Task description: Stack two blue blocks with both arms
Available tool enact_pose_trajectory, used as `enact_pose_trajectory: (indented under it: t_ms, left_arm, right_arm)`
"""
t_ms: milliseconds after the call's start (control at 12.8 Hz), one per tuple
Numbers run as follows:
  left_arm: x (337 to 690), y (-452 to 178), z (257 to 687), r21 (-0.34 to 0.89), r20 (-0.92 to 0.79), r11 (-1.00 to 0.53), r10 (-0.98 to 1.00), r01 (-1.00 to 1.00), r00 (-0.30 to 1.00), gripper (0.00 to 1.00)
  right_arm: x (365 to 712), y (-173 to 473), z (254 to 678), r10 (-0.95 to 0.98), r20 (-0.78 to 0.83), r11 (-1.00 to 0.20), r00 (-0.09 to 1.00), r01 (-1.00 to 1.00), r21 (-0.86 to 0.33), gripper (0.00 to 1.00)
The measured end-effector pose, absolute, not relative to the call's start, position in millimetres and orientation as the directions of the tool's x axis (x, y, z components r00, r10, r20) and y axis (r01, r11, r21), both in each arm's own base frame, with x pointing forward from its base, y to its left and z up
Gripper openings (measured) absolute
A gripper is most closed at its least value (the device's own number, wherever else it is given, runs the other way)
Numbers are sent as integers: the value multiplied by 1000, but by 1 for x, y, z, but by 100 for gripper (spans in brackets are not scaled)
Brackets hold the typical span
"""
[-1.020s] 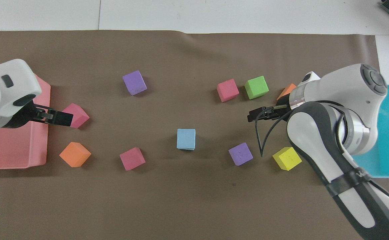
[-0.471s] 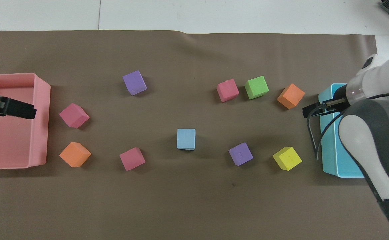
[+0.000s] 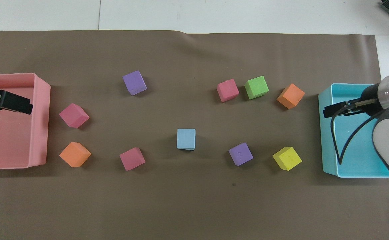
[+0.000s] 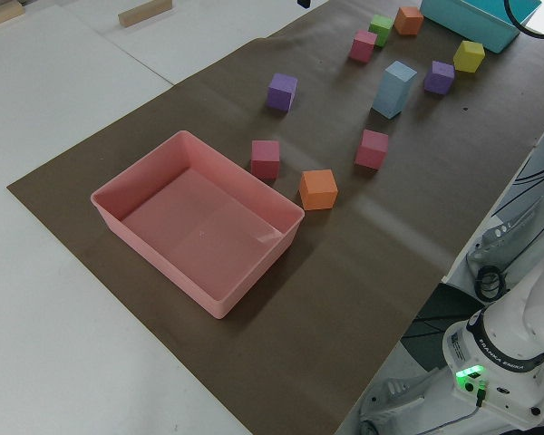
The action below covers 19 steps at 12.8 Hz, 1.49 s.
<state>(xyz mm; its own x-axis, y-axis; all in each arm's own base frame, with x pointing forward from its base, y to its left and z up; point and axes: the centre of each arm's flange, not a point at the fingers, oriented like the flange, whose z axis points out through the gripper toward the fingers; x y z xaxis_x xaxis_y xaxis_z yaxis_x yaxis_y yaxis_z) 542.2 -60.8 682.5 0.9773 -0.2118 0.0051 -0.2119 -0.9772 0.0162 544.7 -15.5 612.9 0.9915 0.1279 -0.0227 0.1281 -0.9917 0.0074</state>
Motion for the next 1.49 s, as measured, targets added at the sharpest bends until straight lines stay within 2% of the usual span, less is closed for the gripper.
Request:
enact_pose_trajectory:
  t_ms: [314, 706, 1490]
  left_arm:
    - [528, -58, 675, 17, 19, -977, -211, -211, 977, 100]
    - [526, -58, 674, 17, 19, -977, -210, -211, 977, 100]
    - [526, -55, 672, 18, 12, -979, -201, -201, 980, 100]
  right_arm:
    - [530, -19, 651, 124, -22, -992, 992, 125, 36, 100]
    - [484, -20, 704, 123, 16, -992, 992, 122, 43, 100]
    - [480, -16, 689, 130, -19, -991, 991, 131, 37, 100]
